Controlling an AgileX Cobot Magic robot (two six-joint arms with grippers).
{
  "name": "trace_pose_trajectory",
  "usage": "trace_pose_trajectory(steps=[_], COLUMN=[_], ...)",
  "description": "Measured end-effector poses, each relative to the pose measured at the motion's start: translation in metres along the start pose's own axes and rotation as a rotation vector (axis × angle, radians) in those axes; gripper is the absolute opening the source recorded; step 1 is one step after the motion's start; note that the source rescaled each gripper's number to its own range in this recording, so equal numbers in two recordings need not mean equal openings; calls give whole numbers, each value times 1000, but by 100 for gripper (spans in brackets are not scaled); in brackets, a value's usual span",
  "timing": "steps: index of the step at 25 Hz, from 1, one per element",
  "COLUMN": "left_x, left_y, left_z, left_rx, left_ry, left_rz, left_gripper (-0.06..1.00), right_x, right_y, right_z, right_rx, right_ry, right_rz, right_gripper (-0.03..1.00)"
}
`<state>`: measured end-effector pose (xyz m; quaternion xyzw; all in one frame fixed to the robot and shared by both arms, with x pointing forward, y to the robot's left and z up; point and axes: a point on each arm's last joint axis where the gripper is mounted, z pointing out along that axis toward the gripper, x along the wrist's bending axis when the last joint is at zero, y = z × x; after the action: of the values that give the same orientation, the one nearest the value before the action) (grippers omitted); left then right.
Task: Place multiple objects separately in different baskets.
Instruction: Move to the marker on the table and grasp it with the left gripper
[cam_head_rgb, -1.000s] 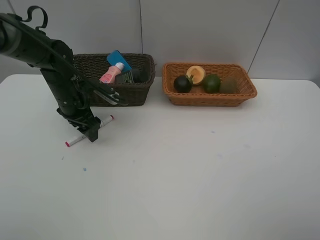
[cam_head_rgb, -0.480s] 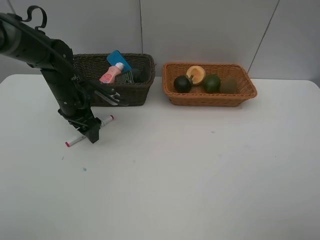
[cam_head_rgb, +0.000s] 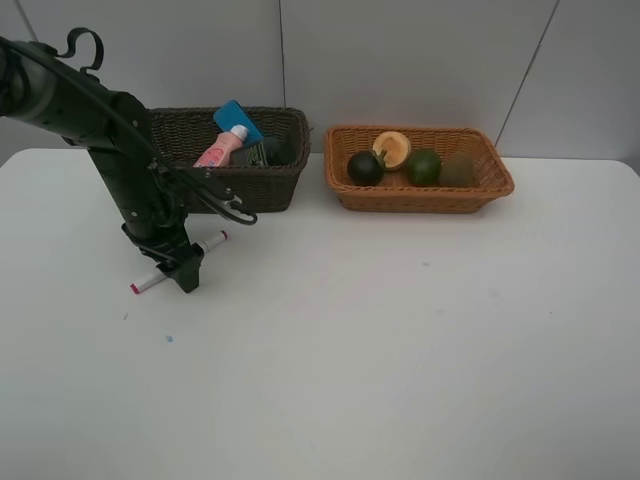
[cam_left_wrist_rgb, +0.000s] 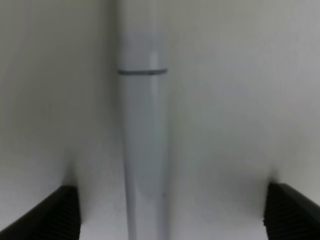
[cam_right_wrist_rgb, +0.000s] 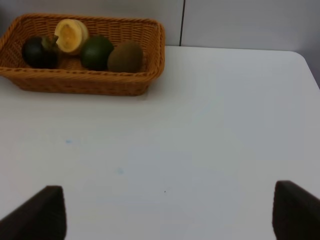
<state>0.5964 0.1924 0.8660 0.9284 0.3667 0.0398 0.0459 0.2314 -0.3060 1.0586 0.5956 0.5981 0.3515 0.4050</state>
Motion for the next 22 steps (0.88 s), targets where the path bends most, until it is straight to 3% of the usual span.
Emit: trace_pose_trajectory(steps=[10,14,17,20,21,22], left_x=[0,0,0,1,0,0], left_y=[0,0,1,1,1,1], left_z=[1,1,1,1,1,1], left_rx=[-4,-4,-6,-8,-7,-7], left_ry=[3,3,4,5,5,5], left_rz=[6,6,6,6,8,9], left_gripper=[95,83,60,10,0,1], right_x=[0,0,0,0,0,0], right_y=[0,0,0,0,0,0], right_z=[0,0,0,0,0,0], right_rx=[0,0,0,0,0,0], right_ry=[0,0,0,0,0,0], right_rz=[0,0,0,0,0,0], right_gripper=[100,100,100,100,100,100])
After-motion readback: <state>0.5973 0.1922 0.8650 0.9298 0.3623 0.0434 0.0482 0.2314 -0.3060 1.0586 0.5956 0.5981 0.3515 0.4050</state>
